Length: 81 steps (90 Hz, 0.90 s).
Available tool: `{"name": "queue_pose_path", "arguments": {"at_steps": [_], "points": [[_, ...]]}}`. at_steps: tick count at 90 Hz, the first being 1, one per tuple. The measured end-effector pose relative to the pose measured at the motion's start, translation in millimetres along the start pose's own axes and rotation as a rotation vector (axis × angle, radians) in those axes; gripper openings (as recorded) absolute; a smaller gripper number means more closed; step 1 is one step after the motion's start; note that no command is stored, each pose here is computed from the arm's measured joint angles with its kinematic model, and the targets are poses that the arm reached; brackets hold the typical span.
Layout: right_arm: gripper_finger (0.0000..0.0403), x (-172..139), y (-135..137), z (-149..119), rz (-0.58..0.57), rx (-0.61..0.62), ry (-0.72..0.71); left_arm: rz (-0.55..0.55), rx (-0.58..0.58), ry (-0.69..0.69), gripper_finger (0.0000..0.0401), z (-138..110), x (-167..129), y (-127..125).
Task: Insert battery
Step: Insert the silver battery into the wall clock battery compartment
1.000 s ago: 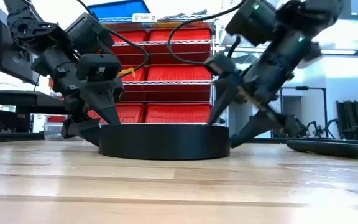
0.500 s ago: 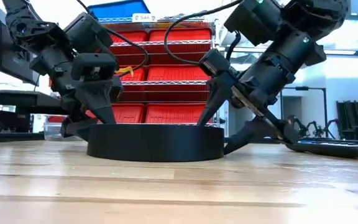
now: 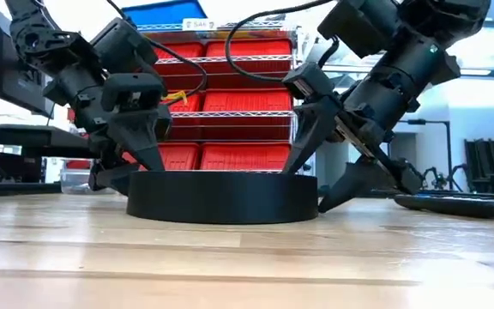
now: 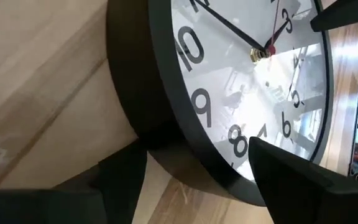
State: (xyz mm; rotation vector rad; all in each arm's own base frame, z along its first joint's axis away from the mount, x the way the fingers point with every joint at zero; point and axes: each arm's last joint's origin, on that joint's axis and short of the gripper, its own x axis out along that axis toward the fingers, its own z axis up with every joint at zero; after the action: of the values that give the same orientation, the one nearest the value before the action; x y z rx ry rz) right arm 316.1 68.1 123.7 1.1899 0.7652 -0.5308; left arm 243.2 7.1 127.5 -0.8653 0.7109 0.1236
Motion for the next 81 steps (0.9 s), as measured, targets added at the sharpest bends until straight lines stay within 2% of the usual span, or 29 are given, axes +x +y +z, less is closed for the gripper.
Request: {"name": "queue_pose_path", "arguments": {"at_steps": [31, 42, 63, 81], "points": [[0.0272, 0, 1, 0, 0.020, 0.041, 0.053, -0.008, 0.001, 0.008, 0.0256, 0, 0, 0], [0.0272, -1, 1, -3, 0.008, 0.109, 0.058, -0.009, -0.004, 0.008, 0.0256, 0, 0, 0], [0.0272, 4, -2, -25, -0.012, 0.204, -0.020, -0.018, 0.000, -0.002, 0.0256, 0, 0, -1], [0.0272, 25, -3, -32, 0.066, 0.212, -0.062, -0.016, 0.027, 0.000, 0.0256, 0, 0, -1]]}}
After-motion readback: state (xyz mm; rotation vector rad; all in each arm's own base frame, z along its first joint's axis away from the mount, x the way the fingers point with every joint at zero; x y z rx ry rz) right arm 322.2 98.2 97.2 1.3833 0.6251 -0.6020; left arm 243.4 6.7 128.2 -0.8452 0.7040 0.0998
